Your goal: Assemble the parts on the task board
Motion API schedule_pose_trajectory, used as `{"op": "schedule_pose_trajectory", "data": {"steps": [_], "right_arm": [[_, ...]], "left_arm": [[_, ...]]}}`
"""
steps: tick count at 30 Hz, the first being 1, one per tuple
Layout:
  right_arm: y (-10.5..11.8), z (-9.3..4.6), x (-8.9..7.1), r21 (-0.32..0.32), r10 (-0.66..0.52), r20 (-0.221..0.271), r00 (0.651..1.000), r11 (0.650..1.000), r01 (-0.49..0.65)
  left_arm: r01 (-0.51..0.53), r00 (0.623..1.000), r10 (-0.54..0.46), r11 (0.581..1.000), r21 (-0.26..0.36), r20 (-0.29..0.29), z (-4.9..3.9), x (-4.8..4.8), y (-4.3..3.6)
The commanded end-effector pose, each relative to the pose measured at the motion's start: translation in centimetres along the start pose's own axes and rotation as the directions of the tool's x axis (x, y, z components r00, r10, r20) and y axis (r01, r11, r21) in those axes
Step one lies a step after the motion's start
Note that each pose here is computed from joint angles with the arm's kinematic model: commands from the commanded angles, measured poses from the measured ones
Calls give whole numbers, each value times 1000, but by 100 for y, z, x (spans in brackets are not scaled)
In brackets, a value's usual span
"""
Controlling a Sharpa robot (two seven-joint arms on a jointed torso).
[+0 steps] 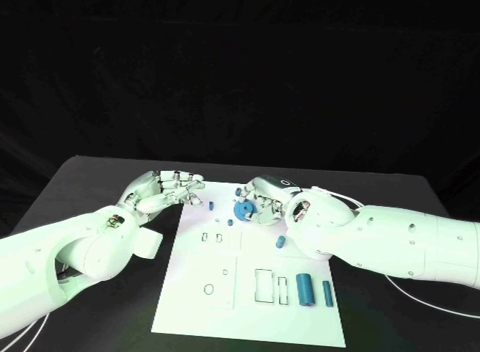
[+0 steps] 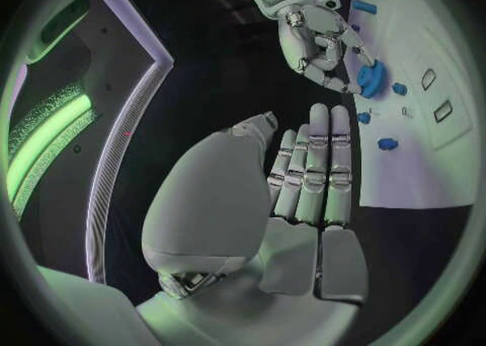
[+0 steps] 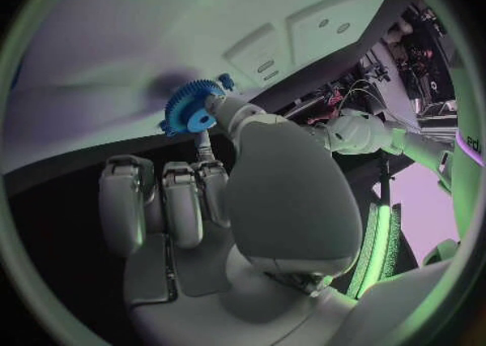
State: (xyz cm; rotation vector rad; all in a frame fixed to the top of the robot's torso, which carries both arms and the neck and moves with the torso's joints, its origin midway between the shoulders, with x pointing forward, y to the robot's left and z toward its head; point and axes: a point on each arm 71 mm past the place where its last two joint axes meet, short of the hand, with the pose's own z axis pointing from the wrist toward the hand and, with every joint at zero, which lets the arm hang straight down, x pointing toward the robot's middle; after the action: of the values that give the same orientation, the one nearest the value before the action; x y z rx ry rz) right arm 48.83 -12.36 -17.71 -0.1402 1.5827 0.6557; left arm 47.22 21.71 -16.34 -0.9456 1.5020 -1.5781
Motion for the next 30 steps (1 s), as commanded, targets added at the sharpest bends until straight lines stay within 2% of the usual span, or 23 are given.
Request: {"op": "schedule_pose_trajectory", "data": {"steps": [1,7,15,30], "right_arm": [[58,13,-33,-36,-39,48,998,999,40],[127,97,-36,-61,-86,71,994,994,90],[174,217,-7,-33,-124,89,988,991,127],[195,345,62,-12,-153,74,985,988,154]], "left_arm": [[8,1000,-8,1000,6,-17,5,23,-11],[8,1000,-8,1000,6,-18,5,27,-12],[10,1000,-10,1000,7,-23,17,46,-11],[12,1000,-12,1000,7,-28,32,61,-6]]}}
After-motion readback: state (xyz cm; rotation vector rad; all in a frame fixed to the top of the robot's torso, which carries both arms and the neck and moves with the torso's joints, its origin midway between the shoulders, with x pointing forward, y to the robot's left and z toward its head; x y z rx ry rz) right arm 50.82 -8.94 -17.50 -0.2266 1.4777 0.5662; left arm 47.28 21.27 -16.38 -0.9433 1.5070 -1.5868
